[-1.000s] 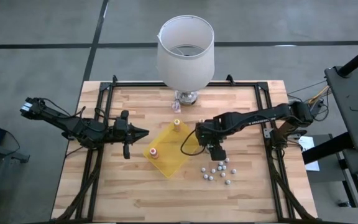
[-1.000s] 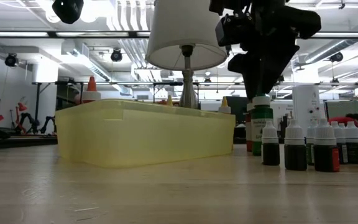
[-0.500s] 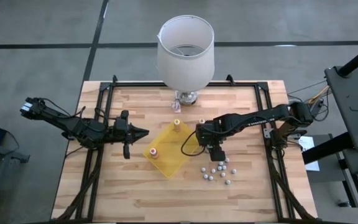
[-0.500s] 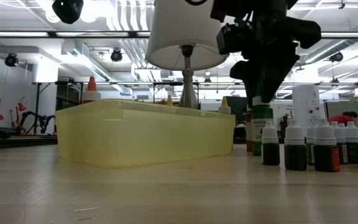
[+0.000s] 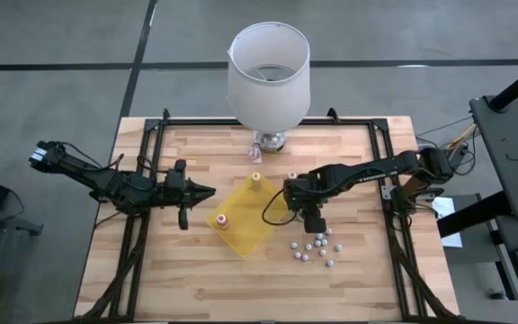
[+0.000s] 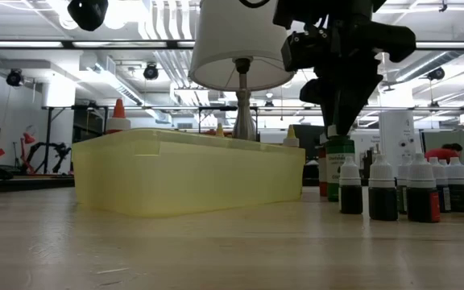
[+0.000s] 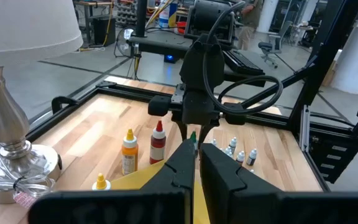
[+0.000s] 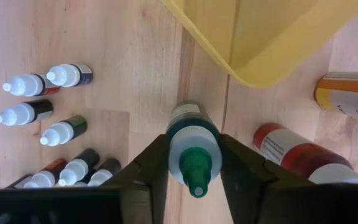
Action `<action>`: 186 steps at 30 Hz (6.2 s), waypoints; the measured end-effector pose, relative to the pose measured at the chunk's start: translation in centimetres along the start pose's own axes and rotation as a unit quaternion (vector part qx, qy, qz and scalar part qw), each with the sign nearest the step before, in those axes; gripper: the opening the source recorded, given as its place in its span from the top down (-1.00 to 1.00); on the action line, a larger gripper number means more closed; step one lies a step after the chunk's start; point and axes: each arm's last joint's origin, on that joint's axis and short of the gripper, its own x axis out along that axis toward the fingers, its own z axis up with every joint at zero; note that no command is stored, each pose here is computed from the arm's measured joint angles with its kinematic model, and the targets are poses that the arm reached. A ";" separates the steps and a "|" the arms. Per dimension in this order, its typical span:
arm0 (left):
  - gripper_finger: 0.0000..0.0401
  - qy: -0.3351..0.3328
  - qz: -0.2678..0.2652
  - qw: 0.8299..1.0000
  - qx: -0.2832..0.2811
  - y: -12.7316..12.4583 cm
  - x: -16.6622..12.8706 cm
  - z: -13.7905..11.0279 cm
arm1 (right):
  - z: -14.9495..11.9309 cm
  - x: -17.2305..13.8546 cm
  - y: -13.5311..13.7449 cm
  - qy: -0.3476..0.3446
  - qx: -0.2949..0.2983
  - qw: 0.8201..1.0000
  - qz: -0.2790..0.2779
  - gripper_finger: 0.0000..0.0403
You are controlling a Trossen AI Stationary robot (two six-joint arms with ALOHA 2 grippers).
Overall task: Pick & Place food coloring
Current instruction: Put the large green food coloring bottle into the yellow bin
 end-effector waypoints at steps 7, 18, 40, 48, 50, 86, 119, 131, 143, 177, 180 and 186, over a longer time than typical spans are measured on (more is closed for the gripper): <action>1.00 0.001 0.000 1.000 0.001 0.0 0.0 0.0 | -0.1 -0.3 0.1 0.008 0.012 1.000 0.003 0.48; 1.00 0.004 0.001 1.000 0.003 0.1 -0.1 -0.1 | 2.3 -4.4 0.5 -0.046 0.007 0.999 0.007 0.47; 1.00 -0.002 -0.001 1.000 0.003 0.1 -0.3 0.1 | 9.1 -9.0 -0.2 -0.104 0.036 0.994 0.007 0.46; 1.00 -0.004 -0.001 1.000 0.005 0.1 -0.3 0.2 | 12.4 -7.6 -2.5 -0.072 0.038 0.997 -0.004 0.46; 1.00 -0.001 0.000 1.000 0.014 0.2 -0.4 0.1 | 12.9 -7.6 -3.2 -0.073 0.038 0.997 -0.006 0.46; 1.00 0.046 0.006 0.999 0.006 2.7 -4.4 -0.3 | 15.6 -5.9 -6.5 -0.131 0.105 0.986 0.010 0.46; 1.00 0.046 0.009 0.999 0.005 2.7 -4.4 -0.3 | 15.9 -2.0 -8.8 -0.097 0.119 0.988 0.003 0.46; 1.00 0.046 0.009 0.999 0.004 2.7 -4.4 -0.3 | 15.6 -1.1 -8.8 -0.085 0.055 0.995 -0.002 0.46; 1.00 0.046 0.009 0.999 0.005 2.7 -4.4 -0.3 | 15.3 0.0 -8.5 -0.066 -0.114 0.991 -0.010 0.46; 1.00 0.055 0.020 0.998 0.007 2.5 -3.9 -0.5 | 15.0 1.6 -8.7 -0.060 -0.148 0.987 -0.018 0.46; 1.00 0.057 0.021 0.998 0.007 2.4 -3.8 -0.6 | 14.9 1.7 -8.8 -0.055 -0.146 0.987 -0.028 0.46; 1.00 0.057 0.021 0.998 0.007 2.4 -3.8 -0.6 | 14.9 1.6 -8.9 -0.054 -0.146 0.987 -0.037 0.46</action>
